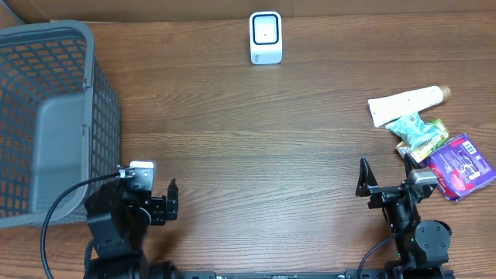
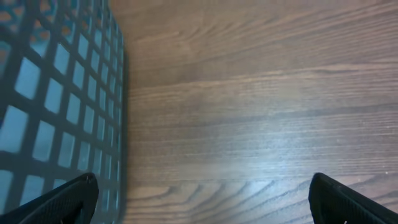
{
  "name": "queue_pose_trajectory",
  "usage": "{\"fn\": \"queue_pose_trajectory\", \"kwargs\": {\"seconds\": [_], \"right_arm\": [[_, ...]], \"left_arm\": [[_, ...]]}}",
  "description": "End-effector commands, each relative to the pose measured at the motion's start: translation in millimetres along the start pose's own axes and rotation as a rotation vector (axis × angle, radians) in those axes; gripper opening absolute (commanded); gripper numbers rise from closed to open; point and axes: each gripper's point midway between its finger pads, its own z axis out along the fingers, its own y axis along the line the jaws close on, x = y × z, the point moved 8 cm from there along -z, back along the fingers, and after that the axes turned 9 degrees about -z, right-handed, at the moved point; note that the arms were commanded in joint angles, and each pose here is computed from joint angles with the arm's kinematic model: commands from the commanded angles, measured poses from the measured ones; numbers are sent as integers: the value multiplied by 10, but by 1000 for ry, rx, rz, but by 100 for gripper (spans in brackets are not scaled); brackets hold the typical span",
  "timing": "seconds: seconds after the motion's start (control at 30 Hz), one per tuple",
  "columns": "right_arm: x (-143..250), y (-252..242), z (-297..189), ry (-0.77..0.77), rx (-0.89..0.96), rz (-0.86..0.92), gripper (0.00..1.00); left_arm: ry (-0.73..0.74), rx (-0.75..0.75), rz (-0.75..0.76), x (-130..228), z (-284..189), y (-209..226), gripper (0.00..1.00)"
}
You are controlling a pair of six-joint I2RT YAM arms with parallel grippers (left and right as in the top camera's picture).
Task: Scan the item barcode
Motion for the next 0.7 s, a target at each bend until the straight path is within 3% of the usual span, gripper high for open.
{"fn": "queue_pose_trajectory", "kwargs": {"seconds": [0.0, 0.3, 0.47, 0.67], "right_arm": [[17, 3, 1, -7, 2, -1, 100], [17, 3, 1, -7, 2, -1, 100], [17, 3, 1, -7, 2, -1, 100], [17, 3, 1, -7, 2, -1, 100]], "left_arm": [[-115, 40, 56, -96, -90, -79, 99], [-663, 119, 122, -327, -131, -226, 100], [-797, 148, 124, -174, 47, -268, 99], [-824, 151, 122, 46, 201, -283, 99]]}}
